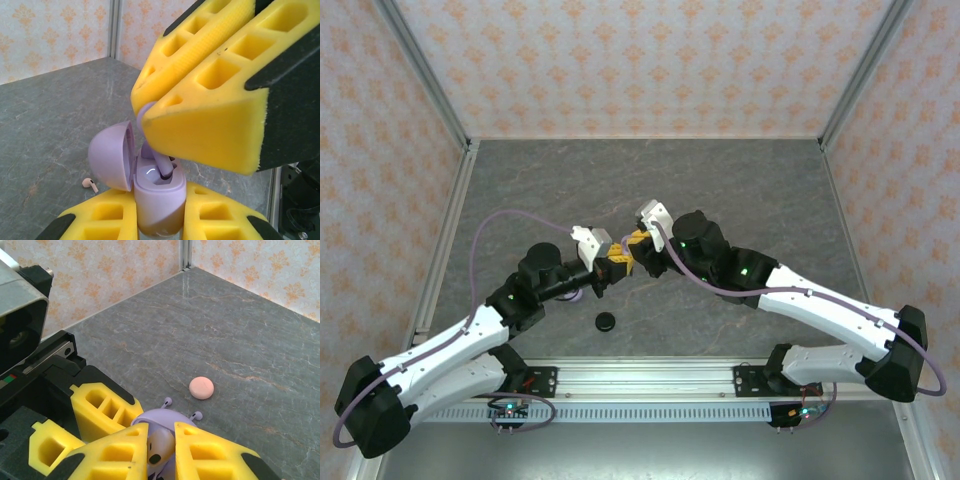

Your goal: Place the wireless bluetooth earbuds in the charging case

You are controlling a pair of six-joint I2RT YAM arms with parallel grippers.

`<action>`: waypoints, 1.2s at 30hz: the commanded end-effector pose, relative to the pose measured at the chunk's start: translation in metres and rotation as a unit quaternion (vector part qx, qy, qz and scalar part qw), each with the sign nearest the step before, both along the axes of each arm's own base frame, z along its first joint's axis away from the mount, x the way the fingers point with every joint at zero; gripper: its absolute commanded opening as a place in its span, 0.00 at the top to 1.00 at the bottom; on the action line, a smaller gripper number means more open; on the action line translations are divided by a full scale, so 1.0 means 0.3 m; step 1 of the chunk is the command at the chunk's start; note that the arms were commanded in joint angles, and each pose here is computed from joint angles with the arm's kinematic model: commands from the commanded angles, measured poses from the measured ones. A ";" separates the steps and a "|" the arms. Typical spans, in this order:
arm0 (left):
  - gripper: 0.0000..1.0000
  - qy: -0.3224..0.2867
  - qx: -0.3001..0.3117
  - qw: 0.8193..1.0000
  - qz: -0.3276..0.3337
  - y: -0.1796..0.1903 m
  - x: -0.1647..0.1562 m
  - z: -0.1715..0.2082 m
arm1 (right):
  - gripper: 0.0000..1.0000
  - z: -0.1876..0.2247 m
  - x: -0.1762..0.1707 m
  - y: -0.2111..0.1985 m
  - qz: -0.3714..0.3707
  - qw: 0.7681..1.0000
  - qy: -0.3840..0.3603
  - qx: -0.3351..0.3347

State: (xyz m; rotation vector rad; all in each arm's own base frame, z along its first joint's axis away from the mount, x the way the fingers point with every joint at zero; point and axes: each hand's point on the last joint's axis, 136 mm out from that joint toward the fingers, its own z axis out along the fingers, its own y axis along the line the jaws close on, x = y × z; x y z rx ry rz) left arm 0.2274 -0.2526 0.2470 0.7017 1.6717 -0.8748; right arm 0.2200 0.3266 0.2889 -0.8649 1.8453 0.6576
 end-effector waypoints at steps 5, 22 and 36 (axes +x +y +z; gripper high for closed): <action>1.00 -0.028 -0.029 0.999 -0.001 -0.013 0.005 0.102 | 0.83 -0.048 -0.046 0.014 0.030 0.999 0.029 -0.009; 1.00 -0.028 -0.029 0.999 0.007 -0.010 0.015 0.087 | 0.80 -0.046 -0.069 0.006 0.033 0.998 0.060 -0.014; 1.00 -0.022 -0.026 0.999 0.006 -0.016 0.020 0.067 | 0.61 0.051 -0.046 0.006 0.009 0.998 0.057 0.021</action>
